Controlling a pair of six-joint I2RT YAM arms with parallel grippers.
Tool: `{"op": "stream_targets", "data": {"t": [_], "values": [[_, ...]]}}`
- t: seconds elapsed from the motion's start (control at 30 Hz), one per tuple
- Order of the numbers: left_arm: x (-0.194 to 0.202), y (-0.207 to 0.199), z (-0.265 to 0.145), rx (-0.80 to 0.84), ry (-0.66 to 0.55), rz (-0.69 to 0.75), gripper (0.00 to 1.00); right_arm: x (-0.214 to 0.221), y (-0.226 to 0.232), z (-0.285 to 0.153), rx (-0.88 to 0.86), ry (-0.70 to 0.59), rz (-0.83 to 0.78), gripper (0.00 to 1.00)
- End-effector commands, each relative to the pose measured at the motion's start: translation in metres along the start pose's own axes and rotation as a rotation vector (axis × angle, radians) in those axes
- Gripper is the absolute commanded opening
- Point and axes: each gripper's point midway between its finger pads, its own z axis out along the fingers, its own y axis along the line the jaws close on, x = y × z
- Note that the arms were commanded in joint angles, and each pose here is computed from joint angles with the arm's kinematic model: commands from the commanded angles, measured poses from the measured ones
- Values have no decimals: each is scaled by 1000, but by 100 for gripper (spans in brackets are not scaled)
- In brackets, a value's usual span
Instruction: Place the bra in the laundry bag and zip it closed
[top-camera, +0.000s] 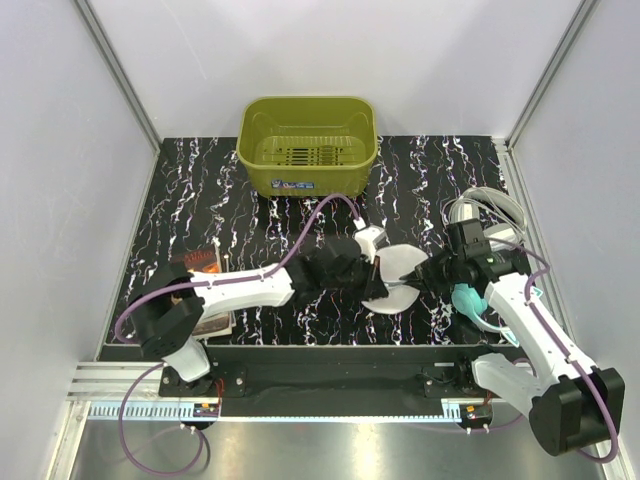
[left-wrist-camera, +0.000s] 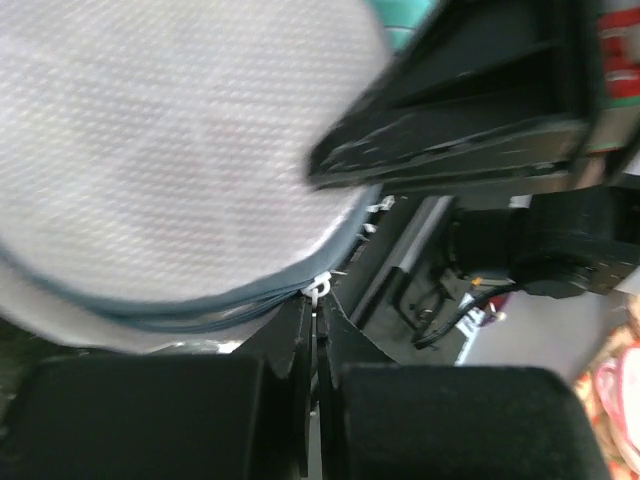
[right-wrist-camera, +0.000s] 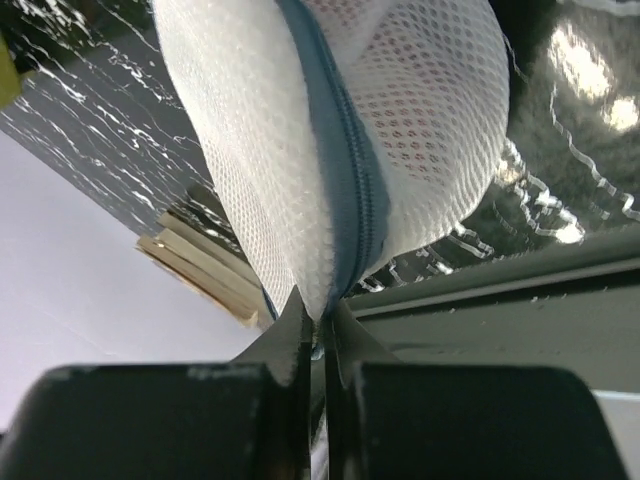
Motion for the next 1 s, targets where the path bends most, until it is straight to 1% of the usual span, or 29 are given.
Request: {"op": "stream_targets", "data": {"t": [0.0, 0.03, 0.07, 0.1, 0.13, 0.17, 0.2, 0.23, 0.27, 0.3, 0.33, 0.37, 0.47, 0.5, 0.53, 0.57, 0.6, 0.63, 0.67, 0.7, 0.73, 0.77, 0.8, 0.83, 0.87, 0.9, 0.93, 0.97], "values": [[-13, 52, -21, -145, -10, -4, 0, -20, 26, -12, -89, -101, -206, 0], [-19, 62, -30, -172, -24, 6, 0, -19, 36, -13, -136, -97, -250, 0], [-23, 85, -40, -227, -20, -13, 0, -13, 38, -13, -159, -63, -323, 0], [-20, 97, -46, -256, -7, -15, 0, -11, 40, -12, -160, -46, -359, 0], [-23, 107, -54, -279, -8, 22, 0, -9, 41, -10, -169, -26, -437, 0], [-23, 122, -63, -318, 11, 24, 0, -1, 42, -10, -184, 30, -483, 0], [-22, 130, -68, -334, 23, 40, 0, 2, 42, -4, -176, 73, -514, 0], [-24, 134, -75, -342, 26, 78, 0, 6, 41, -2, -187, 108, -589, 0], [-23, 141, -82, -359, 34, 80, 0, 10, 40, 0, -178, 157, -617, 0], [-19, 144, -85, -364, 44, 92, 0, 10, 42, -2, -174, 161, -644, 0], [-21, 142, -93, -365, 35, 116, 0, 11, 40, -3, -173, 175, -696, 0], [-19, 144, -97, -371, 33, 121, 0, 9, 38, -1, -156, 184, -712, 0], [-9, 135, -105, -343, 33, 101, 0, 7, 44, -3, -149, 197, -786, 0], [-6, 125, -108, -308, 23, 68, 0, 5, 49, -1, -139, 208, -790, 0], [-4, 117, -108, -289, 15, 62, 0, 4, 54, 1, -139, 206, -802, 0], [-3, 102, -104, -250, 5, 76, 0, 8, 57, 10, -122, 239, -813, 0], [-1, 90, -103, -218, -9, 58, 0, 10, 73, 9, -142, 233, -843, 0], [-2, 79, -101, -188, -21, 55, 0, 14, 79, 13, -135, 238, -872, 0], [-4, 63, -95, -141, -39, 62, 0, 23, 83, 26, -110, 278, -895, 0], [-5, 55, -91, -116, -45, 29, 0, 27, 102, 24, -138, 269, -918, 6], [-12, 46, -87, -82, -74, 24, 0, 30, 109, 28, -137, 278, -908, 12], [-13, 41, -81, -64, -75, -6, 0, 28, 120, 35, -123, 276, -893, 21], [-20, 36, -78, -45, -102, -12, 0, 24, 123, 38, -102, 263, -887, 27], [-20, 35, -75, -45, -101, -30, 0, 17, 131, 43, -77, 240, -883, 34], [-24, 36, -68, -47, -113, -54, 0, 13, 121, 43, -9, 241, -869, 52], [-27, 37, -65, -51, -120, -66, 0, 4, 117, 44, 38, 212, -872, 57], [-31, 36, -63, -55, -127, -75, 0, 2, 114, 43, 61, 209, -873, 66], [-29, 40, -57, -68, -117, -94, 0, -1, 104, 42, 93, 211, -861, 72]]}}
